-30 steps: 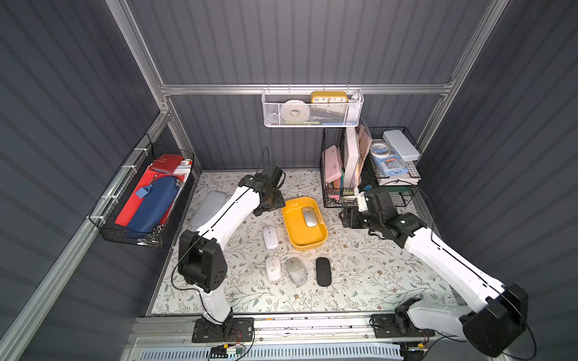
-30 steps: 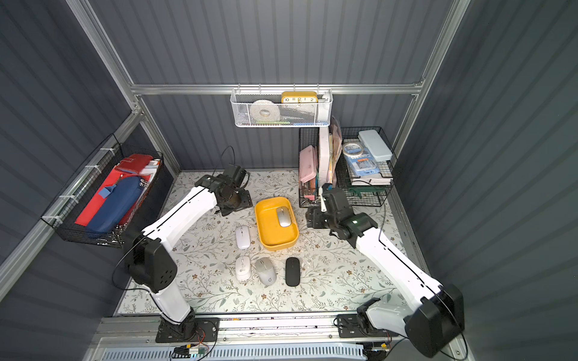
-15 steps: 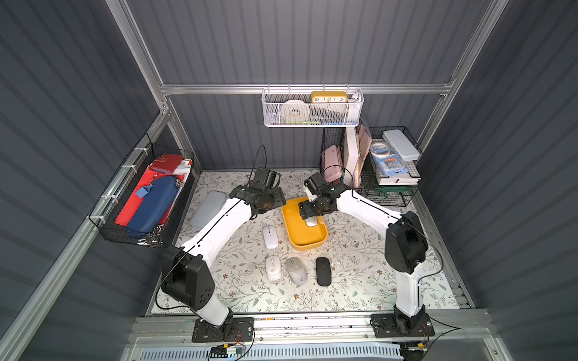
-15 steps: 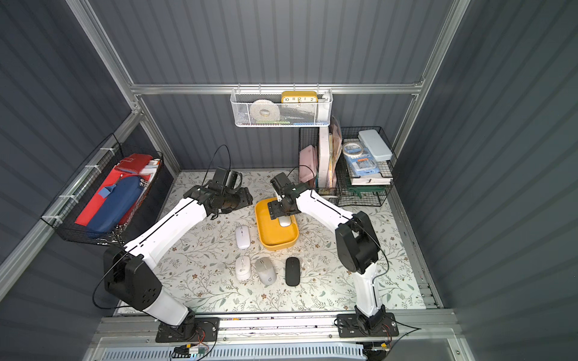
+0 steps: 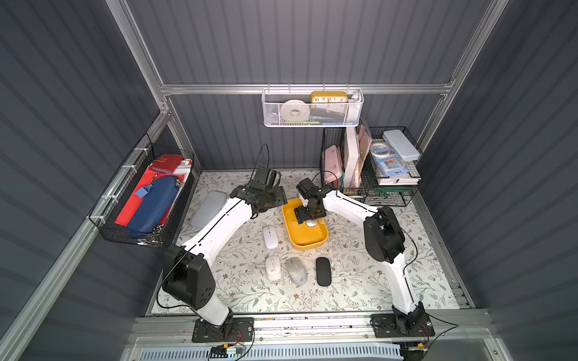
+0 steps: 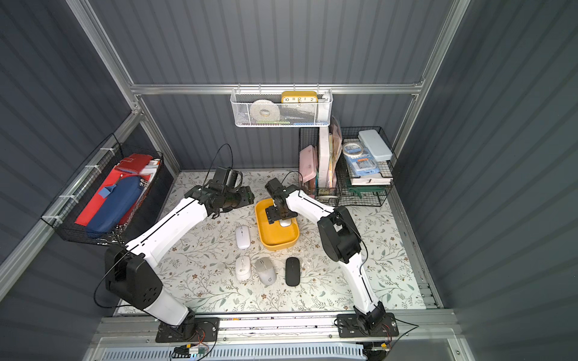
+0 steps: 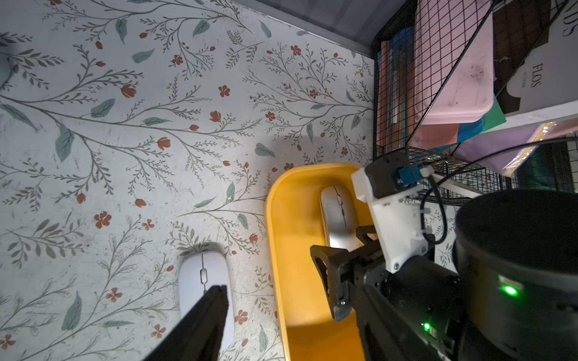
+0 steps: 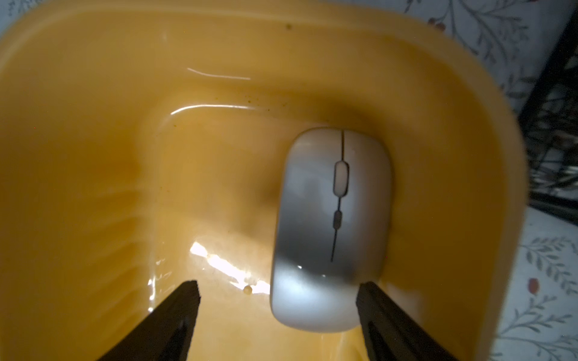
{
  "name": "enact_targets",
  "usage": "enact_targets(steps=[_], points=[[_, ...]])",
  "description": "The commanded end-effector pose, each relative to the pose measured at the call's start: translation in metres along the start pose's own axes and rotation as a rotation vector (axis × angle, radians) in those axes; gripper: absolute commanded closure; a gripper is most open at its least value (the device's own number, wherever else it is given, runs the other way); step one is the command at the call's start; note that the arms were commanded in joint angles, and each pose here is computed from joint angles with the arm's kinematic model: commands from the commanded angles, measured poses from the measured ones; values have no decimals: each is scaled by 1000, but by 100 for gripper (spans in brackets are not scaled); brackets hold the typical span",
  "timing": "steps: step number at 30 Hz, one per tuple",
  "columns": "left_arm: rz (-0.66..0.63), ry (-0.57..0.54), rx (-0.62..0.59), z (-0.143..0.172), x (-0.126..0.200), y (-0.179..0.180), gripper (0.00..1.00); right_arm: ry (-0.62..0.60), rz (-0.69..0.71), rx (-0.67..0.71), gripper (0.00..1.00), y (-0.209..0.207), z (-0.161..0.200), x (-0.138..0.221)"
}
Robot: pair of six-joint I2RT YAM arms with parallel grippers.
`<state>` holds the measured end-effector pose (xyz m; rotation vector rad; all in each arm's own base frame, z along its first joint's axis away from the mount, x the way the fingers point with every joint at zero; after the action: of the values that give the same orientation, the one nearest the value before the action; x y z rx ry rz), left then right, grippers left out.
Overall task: Take out the mouse from the storage box
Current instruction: Pick up the mouse from the storage box.
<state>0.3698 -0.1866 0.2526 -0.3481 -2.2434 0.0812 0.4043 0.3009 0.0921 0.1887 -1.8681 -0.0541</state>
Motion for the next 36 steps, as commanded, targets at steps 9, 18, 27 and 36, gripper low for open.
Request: enact_targets(steps=[9,18,27,36], points=[[33,-1,-27,-5,-8,-3,30,13,-73,-7,15,24,4,-11],[51,11,-21,-3,-11,-5,30,99,-339,-52,15,58,12,3],[65,5,-15,-4,-11,-6,30,-129,-51,4,14,34,-6,26],[85,2,-15,-5,-12,-9,30,-124,180,28,12,23,0,-4]])
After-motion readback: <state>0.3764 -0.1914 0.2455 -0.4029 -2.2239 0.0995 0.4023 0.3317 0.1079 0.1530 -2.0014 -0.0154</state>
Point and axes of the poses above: each gripper's point midway between its finger pads, its own x axis back along the fingers, its own y axis along the line the jaws close on, z = x × y, the point moved 5 cm from there along x, back along the fingers, and after that the axes turned 15 degrees about -x, right-handed, at the moved point
